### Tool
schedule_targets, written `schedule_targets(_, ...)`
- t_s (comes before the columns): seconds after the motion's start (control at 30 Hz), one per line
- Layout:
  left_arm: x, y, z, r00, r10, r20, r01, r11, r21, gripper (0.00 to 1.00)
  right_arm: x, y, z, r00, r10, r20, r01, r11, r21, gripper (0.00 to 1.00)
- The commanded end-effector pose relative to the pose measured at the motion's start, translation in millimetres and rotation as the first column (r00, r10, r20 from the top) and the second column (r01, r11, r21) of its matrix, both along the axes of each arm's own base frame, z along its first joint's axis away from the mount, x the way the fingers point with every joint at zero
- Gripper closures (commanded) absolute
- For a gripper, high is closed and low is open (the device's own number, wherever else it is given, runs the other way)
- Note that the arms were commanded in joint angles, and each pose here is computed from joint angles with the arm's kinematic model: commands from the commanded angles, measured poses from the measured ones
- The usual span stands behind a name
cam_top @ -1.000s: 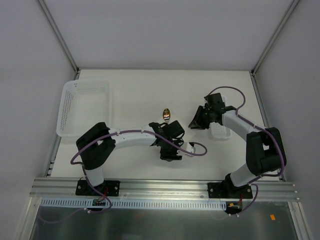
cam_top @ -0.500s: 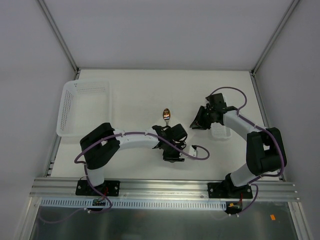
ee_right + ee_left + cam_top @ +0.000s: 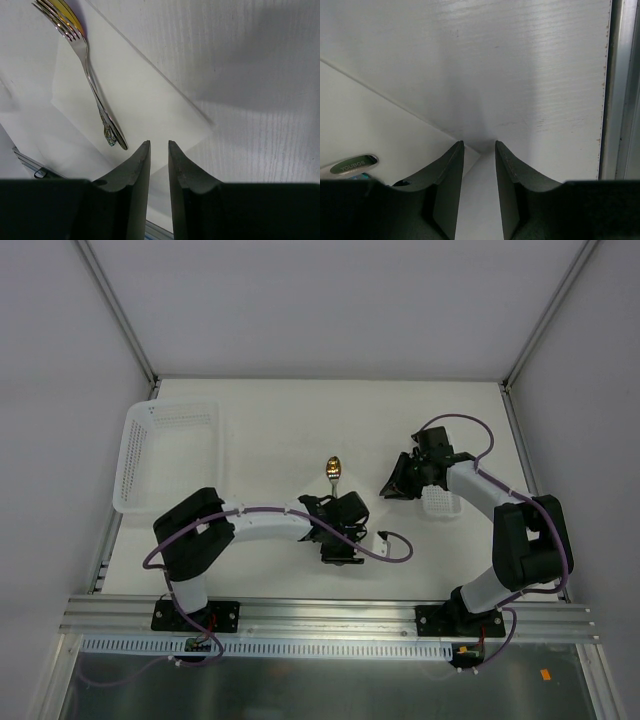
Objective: Place the utensils on the paper napkin and roll it up
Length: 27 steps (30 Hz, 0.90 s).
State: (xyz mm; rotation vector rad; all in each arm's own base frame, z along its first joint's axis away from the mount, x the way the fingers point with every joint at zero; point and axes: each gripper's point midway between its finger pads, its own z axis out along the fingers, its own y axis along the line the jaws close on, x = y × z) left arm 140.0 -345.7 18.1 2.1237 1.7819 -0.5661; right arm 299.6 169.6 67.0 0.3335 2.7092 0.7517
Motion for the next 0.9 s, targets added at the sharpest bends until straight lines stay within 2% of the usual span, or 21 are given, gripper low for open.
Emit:
schedule_targets(0.0,-1,2,20,0.999,0.022,0.030,-0.022,0.999,-0.028,0.68,-3,-1,6,1.000,0.015,0.017,-0.015,1.000,0.012,0.76)
schedule_targets(0.2,1,4,30,0.998,0.027,0.058,-0.024,0.999,-0.047,0.68,-3,0,5,1.000,0.017,0.012,-0.017,1.000,0.017,0.76)
schedule_targets(0.77,3,20,-21,0.999,0.036,0.005,-0.036,0.996,0.079,0.67,-4,0,4,1.000,0.020,0.011,-0.020,1.000,0.017,0.76)
schedule_targets(0.87,4,24,-25,0.999,0.048,-0.005,-0.047,0.995,0.088,0.70,-4,0,5,1.000,0.022,0.014,-0.022,1.000,0.020,0.76)
